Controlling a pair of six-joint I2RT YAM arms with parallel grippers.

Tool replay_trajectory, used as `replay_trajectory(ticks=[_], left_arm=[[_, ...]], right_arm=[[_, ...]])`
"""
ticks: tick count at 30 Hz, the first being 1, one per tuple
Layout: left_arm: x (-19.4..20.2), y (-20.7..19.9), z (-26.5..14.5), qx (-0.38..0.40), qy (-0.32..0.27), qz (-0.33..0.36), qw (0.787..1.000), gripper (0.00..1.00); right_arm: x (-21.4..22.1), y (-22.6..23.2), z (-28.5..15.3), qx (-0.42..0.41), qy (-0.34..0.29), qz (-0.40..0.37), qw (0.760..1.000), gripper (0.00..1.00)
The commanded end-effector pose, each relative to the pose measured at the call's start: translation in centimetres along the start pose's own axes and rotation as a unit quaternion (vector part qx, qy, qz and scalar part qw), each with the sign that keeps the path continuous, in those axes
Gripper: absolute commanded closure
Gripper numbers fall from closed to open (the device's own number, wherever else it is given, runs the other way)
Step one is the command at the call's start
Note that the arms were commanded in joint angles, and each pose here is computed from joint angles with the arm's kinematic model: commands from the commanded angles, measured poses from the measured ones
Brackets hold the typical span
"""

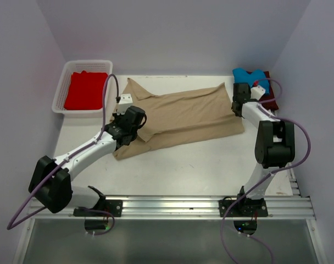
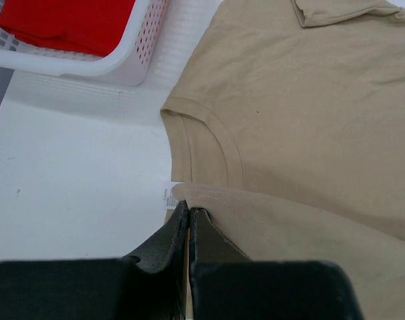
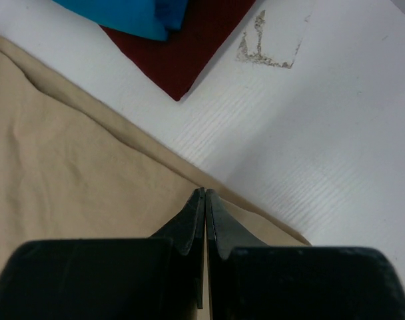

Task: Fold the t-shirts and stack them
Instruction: Fold the flattened tshirt in 1/3 of the way

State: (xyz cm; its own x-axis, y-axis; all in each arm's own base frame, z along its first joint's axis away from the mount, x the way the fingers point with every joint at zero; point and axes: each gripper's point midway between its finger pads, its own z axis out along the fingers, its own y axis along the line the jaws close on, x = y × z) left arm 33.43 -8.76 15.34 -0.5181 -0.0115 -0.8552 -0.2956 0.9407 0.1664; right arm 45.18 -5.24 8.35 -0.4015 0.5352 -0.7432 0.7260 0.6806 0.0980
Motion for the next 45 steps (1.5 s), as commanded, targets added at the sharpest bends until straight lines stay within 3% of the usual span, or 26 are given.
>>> replay_trajectory(ticks=[1, 21, 22, 23, 24, 25, 26, 27, 30, 32, 37, 38, 40, 41, 42, 43, 44, 45], left_arm=[[-3.3, -0.5, 0.3, -0.001, -0.032, -0.030, 0.999, 1.00], [-2.6, -0.9, 5.0, -0.022, -0.004, -0.030, 0.999, 1.00], [-2.2, -1.1, 5.3, -0.024, 0.000, -0.027, 0.999, 1.00], [-2.2, -1.0, 5.6, -0.028, 0.002, -0.029, 0.999, 0.99], [-2.4, -1.0, 5.8, -0.030, 0.000, -0.036, 0.999, 0.84], [-2.5, -0.9, 6.0, -0.034, -0.003, -0.041, 0.999, 0.39], [-2.9, -0.9, 6.0, -0.038, -0.009, -0.047, 0.998, 0.19], [-3.3, -0.9, 5.9, -0.037, -0.012, -0.055, 0.998, 0.00], [-4.5, -1.0, 4.6, -0.015, -0.020, -0.078, 0.997, 0.00], [-5.4, -1.1, 2.9, 0.018, -0.028, -0.093, 0.995, 0.00], [-0.8, -4.2, -0.8, 0.126, 0.007, -0.071, 0.989, 0.05], [0.2, -5.0, -1.7, 0.157, 0.024, -0.069, 0.985, 0.10], [2.0, -5.5, -2.2, 0.188, 0.036, -0.077, 0.978, 0.41], [2.8, -6.0, -2.6, 0.212, 0.045, -0.076, 0.973, 0.56], [4.5, -5.8, -2.4, 0.212, 0.056, -0.072, 0.973, 0.85], [4.8, -5.9, -2.3, 0.215, 0.053, -0.078, 0.972, 0.97], [5.3, -5.6, -2.0, 0.208, 0.055, -0.076, 0.974, 1.00], [6.1, -5.4, -1.6, 0.200, 0.062, -0.073, 0.975, 1.00]], right_arm=[[-1.6, 1.4, 0.7, -0.015, -0.014, 0.013, 1.000, 1.00], [0.0, 2.4, 3.5, -0.009, 0.007, 0.003, 1.000, 1.00], [0.0, 2.5, 3.5, -0.011, 0.006, 0.005, 1.000, 0.90], [0.0, 2.5, 3.4, -0.014, 0.009, 0.003, 1.000, 0.73], [0.0, 2.6, 3.3, -0.017, 0.009, 0.003, 1.000, 0.39], [-0.1, 3.2, 3.0, -0.033, 0.010, 0.007, 0.999, 0.22], [0.0, 3.0, 2.5, -0.042, 0.008, 0.005, 0.999, 0.03], [-0.3, 3.2, 2.1, -0.057, 0.004, 0.007, 0.998, 0.01], [-1.5, 3.6, -0.2, -0.108, -0.023, 0.021, 0.994, 0.01], [-0.7, 3.4, -1.4, -0.128, -0.027, 0.014, 0.991, 0.01], [1.0, 2.1, -3.7, -0.137, -0.012, -0.014, 0.990, 0.01], [1.8, 1.6, -3.7, -0.132, -0.003, -0.023, 0.991, 0.01], [2.9, 1.2, -3.8, -0.134, 0.010, -0.036, 0.990, 0.01], [3.7, 0.8, -3.7, -0.131, 0.020, -0.042, 0.990, 0.12], [4.2, 0.9, -3.8, -0.137, 0.029, -0.044, 0.989, 0.36], [4.8, 0.7, -3.6, -0.136, 0.037, -0.046, 0.989, 0.66], [5.3, 0.6, -3.5, -0.135, 0.046, -0.045, 0.989, 1.00], [5.9, 0.5, -3.5, -0.136, 0.055, -0.048, 0.988, 1.00]])
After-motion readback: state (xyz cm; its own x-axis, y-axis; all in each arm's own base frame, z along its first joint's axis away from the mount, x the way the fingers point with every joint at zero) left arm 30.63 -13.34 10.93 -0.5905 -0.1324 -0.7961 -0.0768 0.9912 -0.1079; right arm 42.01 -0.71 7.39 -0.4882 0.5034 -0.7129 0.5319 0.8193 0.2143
